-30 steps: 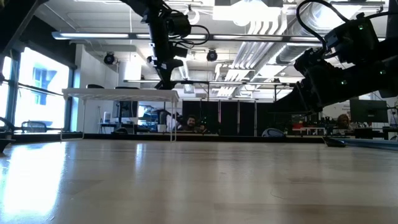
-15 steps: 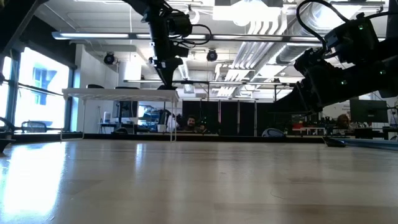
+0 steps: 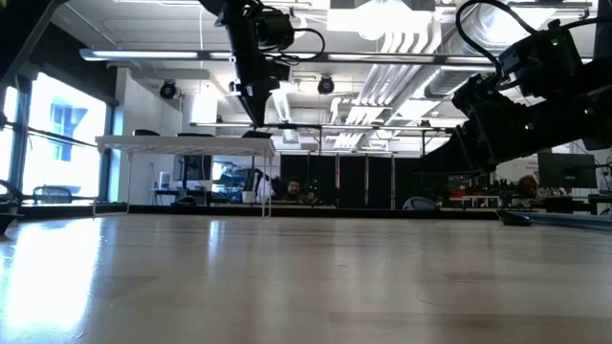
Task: Pick & Place Mini shaped plates
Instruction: Stack the top square plate on top of the square plates on the shelf
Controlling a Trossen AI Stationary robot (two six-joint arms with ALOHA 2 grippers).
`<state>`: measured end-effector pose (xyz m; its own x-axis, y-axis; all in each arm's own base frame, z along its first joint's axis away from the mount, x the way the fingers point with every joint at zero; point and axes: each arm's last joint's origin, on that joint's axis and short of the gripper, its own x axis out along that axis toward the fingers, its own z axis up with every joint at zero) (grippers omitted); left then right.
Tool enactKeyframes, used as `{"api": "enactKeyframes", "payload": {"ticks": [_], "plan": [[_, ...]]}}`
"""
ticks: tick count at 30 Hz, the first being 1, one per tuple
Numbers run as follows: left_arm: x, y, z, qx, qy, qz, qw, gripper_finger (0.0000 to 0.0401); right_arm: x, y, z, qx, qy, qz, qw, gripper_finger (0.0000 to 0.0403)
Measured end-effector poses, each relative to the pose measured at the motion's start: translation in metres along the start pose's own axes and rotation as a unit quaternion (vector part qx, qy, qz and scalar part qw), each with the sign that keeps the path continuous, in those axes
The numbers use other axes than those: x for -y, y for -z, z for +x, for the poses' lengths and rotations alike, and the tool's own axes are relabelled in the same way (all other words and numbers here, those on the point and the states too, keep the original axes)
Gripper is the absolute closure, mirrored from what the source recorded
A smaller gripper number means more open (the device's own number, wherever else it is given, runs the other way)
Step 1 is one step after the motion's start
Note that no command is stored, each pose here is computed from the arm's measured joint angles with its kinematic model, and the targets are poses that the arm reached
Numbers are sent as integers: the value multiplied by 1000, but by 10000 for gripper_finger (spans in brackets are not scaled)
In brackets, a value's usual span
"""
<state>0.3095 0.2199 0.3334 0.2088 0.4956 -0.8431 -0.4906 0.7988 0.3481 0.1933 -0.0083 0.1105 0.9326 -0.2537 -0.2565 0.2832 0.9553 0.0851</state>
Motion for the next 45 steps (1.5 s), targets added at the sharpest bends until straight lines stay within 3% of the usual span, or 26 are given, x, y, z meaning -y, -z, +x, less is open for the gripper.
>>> {"api": "enactKeyframes", "payload": {"ticks": [5,8,21,29,33,45], "plan": [[-2,-2,0,4,-44,-4,999,361,0,0,0,0,0,0,1000,398],[0,-3,-1,4,-56,-12,998,368,0,0,0,0,0,0,1000,401],[2,-3,-2,8,-42,-24,999,279,0,0,0,0,0,0,1000,400],[2,-3,0,7,-31,-21,999,275,0,0,0,0,0,-2,1000,397],[9,-3,18,-24,-23,2,999,274,0,0,0,0,0,-2,1000,399],[12,-3,24,-44,-55,24,997,283,0,0,0,0,1,-2,1000,398]]}}
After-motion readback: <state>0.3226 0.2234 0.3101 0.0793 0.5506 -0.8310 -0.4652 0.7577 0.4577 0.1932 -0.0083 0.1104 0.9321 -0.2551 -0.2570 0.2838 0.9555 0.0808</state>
